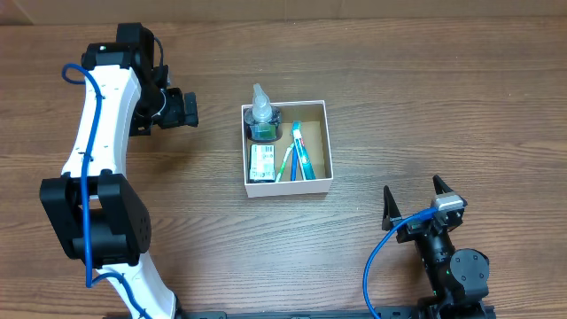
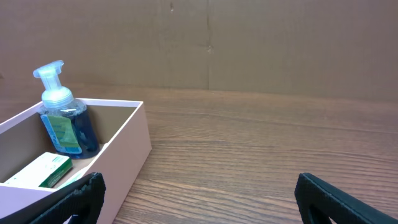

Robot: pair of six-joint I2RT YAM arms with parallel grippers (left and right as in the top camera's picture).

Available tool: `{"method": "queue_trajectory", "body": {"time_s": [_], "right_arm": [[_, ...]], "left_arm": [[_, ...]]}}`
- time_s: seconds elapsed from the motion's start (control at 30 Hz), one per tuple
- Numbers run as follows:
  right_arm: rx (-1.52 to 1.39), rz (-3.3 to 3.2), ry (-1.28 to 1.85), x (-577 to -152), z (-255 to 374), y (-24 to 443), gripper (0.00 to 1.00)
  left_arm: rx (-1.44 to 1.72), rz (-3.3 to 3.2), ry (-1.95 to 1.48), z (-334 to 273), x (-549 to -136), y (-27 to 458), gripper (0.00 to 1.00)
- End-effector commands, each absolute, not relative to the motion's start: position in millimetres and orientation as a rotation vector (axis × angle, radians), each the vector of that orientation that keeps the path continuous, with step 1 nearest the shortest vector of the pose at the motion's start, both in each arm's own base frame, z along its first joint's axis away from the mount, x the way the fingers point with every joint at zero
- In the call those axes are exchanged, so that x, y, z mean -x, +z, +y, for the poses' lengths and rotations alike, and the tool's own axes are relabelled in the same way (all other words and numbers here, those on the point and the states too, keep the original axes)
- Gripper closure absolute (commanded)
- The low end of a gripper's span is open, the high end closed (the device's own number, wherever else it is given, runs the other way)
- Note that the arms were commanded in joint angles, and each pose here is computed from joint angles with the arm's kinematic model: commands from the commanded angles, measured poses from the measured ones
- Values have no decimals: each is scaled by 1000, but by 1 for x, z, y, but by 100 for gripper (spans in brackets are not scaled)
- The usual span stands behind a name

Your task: Pack container

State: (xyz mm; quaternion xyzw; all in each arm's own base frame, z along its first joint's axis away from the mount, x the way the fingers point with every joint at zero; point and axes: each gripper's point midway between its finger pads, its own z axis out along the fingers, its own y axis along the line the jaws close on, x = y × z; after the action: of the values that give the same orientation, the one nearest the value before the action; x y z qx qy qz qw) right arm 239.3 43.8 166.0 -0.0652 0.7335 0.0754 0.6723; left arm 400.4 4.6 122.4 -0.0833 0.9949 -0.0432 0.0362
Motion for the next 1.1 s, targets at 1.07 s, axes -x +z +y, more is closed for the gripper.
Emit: {"method": "queue_trajectory", "body": {"time_s": [1.07], "right_arm": [[145, 1642, 163, -239, 42, 168, 0]], "left_arm": [[-16, 2195, -203, -34, -256, 410, 0]]}}
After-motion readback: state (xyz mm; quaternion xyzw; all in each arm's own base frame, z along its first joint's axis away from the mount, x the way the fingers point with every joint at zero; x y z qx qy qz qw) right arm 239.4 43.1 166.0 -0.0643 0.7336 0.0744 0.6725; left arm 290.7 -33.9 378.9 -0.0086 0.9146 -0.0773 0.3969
